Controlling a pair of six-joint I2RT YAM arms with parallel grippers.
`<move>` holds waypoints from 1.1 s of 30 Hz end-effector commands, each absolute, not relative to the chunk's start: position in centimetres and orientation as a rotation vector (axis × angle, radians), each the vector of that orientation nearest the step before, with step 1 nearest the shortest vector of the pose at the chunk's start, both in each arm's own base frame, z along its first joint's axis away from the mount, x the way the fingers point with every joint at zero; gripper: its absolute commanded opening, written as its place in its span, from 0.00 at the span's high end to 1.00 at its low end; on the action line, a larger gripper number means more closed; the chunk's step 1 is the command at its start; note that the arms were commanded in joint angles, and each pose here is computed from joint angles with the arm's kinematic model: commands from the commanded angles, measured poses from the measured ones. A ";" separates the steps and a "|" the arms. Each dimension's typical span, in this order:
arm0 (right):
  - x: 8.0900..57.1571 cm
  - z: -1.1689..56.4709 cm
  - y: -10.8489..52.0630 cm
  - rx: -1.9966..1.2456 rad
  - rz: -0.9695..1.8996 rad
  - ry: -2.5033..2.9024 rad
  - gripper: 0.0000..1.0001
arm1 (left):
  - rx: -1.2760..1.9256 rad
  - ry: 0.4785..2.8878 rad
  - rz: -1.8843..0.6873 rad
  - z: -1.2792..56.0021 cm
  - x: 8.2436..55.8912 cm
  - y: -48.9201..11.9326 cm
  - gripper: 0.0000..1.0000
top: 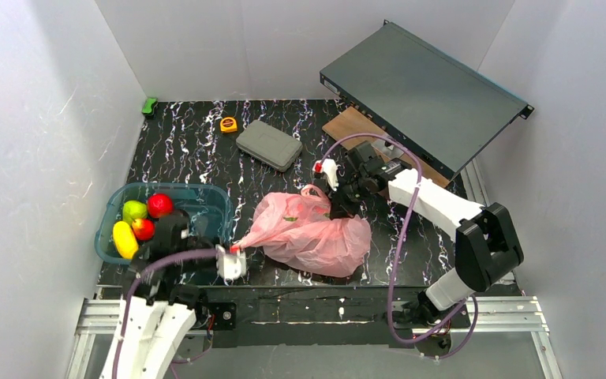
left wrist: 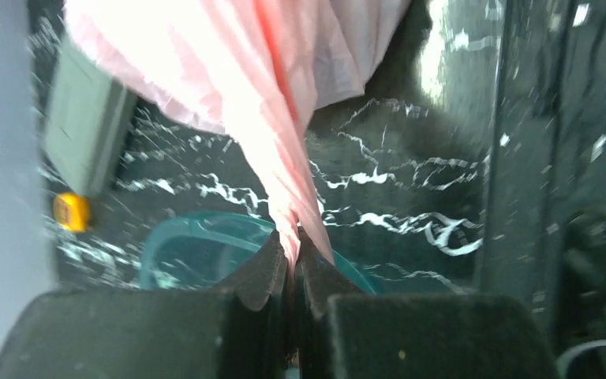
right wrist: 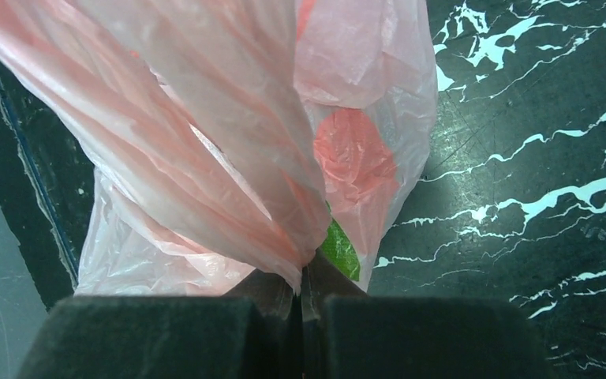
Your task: Place the fake fruits into the plastic bag and tie a complex knot
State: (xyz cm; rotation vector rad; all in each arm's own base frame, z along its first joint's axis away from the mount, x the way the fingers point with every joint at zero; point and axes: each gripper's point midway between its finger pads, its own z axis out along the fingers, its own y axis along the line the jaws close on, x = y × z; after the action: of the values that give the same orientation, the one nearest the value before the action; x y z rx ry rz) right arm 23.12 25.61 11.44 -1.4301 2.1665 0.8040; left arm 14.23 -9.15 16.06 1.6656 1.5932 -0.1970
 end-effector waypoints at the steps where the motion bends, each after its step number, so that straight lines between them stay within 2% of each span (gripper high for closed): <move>1: 25.7 6.9 18.1 -1.491 0.411 2.351 0.99 | 2.111 1.176 0.195 11.6 14.8 -6.4 1.00; 8: 27.2 4.9 17.8 -1.489 0.386 2.383 0.99 | 2.230 0.922 0.289 9.8 16.2 -7.3 1.00; 14: 26.5 15.6 22.5 -1.282 0.708 2.283 0.99 | 2.115 0.844 0.156 16.5 15.2 -10.0 1.00; 19: 23.5 21.6 24.7 -1.240 0.922 2.201 0.99 | 1.989 0.736 0.058 22.6 15.6 -12.8 1.00; 25: 19.8 25.0 28.8 -1.347 1.054 2.087 0.99 | 1.903 0.514 -0.002 27.1 15.6 -15.6 1.00; 33: 17.8 25.7 33.4 -1.481 1.125 2.034 0.99 | 1.806 0.478 -0.189 32.2 16.4 -18.6 1.00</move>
State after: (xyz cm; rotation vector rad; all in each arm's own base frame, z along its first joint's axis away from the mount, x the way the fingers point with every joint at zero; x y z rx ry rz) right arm 18.36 31.55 24.59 -1.4693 2.0359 1.0543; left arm 17.80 -16.03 28.53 1.8912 0.5864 -0.0405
